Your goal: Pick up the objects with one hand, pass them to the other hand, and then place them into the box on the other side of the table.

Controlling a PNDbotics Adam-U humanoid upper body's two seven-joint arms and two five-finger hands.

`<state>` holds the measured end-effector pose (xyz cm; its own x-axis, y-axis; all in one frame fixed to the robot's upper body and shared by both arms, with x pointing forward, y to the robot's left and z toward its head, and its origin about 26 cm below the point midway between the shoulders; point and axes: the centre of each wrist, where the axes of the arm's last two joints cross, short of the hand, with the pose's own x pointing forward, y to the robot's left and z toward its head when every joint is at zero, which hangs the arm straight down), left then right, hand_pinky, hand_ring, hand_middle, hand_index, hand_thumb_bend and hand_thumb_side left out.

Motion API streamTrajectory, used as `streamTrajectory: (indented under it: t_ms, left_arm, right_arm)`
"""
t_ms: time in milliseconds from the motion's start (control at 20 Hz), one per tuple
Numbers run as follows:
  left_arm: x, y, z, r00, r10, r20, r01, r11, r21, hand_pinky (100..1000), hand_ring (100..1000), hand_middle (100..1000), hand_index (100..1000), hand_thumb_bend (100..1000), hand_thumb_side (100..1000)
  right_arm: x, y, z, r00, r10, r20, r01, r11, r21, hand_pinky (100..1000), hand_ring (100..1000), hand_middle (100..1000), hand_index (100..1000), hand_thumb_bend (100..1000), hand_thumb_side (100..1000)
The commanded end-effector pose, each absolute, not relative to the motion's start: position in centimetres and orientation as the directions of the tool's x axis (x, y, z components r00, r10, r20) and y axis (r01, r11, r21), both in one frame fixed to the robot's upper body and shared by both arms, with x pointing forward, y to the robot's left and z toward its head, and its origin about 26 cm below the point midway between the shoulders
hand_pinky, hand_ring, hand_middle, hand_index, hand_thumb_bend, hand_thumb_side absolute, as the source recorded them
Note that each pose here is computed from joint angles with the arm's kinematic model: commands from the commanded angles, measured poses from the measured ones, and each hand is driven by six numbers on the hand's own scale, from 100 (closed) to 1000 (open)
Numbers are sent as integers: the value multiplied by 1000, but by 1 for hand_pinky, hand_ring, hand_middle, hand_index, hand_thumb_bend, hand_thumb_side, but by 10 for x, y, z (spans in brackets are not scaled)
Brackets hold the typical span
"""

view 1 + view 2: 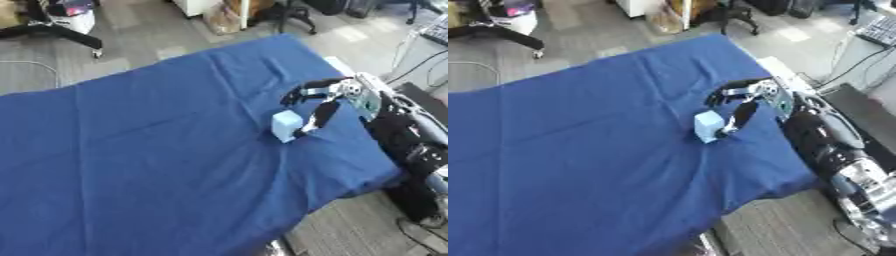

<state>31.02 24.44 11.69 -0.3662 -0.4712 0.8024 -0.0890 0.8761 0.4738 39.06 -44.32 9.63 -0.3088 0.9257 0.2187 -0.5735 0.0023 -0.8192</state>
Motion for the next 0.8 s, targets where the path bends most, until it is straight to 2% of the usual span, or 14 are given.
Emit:
streamTrajectory:
  t_ms: [50, 600, 650, 800]
  left_arm:
    - [311, 245, 123, -382, -481, 789, -101, 871, 482, 752, 622, 631, 763, 759, 594]
    - [311, 245, 124, -386, -481, 787, -101, 870, 483, 755, 624, 632, 764, 750, 595]
    - [311, 245, 124, -386, -481, 787, -100, 870, 483, 755, 625, 633, 764, 748, 596]
    - [311, 245, 123, -386, -481, 787, -100, 870, 482, 755, 624, 632, 763, 750, 596]
  right_arm:
    - [389, -447, 112, -364, 917, 161, -563, -79, -823, 884, 891, 838, 893, 517, 397]
    - [384, -446, 110, -379, 913, 153, -559, -94, -824, 879, 880, 817, 818, 485, 387]
    - [384, -445, 111, -380, 912, 153, -549, -90, -831, 875, 875, 809, 802, 481, 381]
    - [385, -445, 117, -385, 911, 150, -507, -73, -859, 866, 858, 780, 667, 440, 348]
